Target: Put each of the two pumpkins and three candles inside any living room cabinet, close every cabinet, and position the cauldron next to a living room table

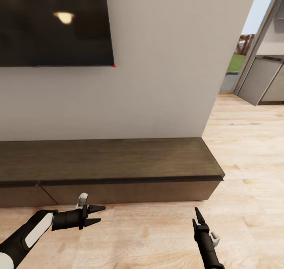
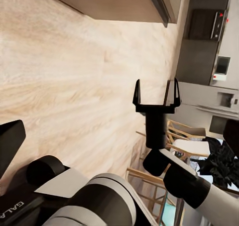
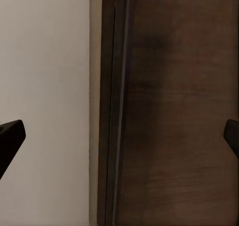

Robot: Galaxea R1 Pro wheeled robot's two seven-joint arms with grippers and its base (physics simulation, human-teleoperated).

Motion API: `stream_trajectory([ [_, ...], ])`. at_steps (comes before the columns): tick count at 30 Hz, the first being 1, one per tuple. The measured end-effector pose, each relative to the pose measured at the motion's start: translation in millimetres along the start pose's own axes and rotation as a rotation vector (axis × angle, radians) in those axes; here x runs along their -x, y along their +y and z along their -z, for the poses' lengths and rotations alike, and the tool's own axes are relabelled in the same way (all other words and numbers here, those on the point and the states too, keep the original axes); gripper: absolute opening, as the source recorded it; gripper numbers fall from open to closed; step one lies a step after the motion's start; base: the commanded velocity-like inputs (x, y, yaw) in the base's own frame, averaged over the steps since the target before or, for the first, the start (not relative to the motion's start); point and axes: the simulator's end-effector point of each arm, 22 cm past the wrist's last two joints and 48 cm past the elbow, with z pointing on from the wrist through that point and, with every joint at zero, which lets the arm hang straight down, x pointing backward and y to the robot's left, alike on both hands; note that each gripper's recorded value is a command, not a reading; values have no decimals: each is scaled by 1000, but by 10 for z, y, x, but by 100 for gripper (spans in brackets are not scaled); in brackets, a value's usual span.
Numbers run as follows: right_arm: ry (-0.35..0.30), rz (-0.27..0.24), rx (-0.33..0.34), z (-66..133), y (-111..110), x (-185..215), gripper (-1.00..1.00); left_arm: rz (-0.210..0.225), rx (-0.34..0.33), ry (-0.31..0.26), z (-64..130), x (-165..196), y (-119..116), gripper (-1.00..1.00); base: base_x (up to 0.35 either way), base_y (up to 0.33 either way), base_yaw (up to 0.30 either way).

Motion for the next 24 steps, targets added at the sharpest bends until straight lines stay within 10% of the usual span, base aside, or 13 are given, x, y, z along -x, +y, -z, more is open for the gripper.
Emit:
stream_trajectory([
  [24,20,35,47,0,105,-44,100,6,-16,-10,5,23,-37,100,82,8,0],
])
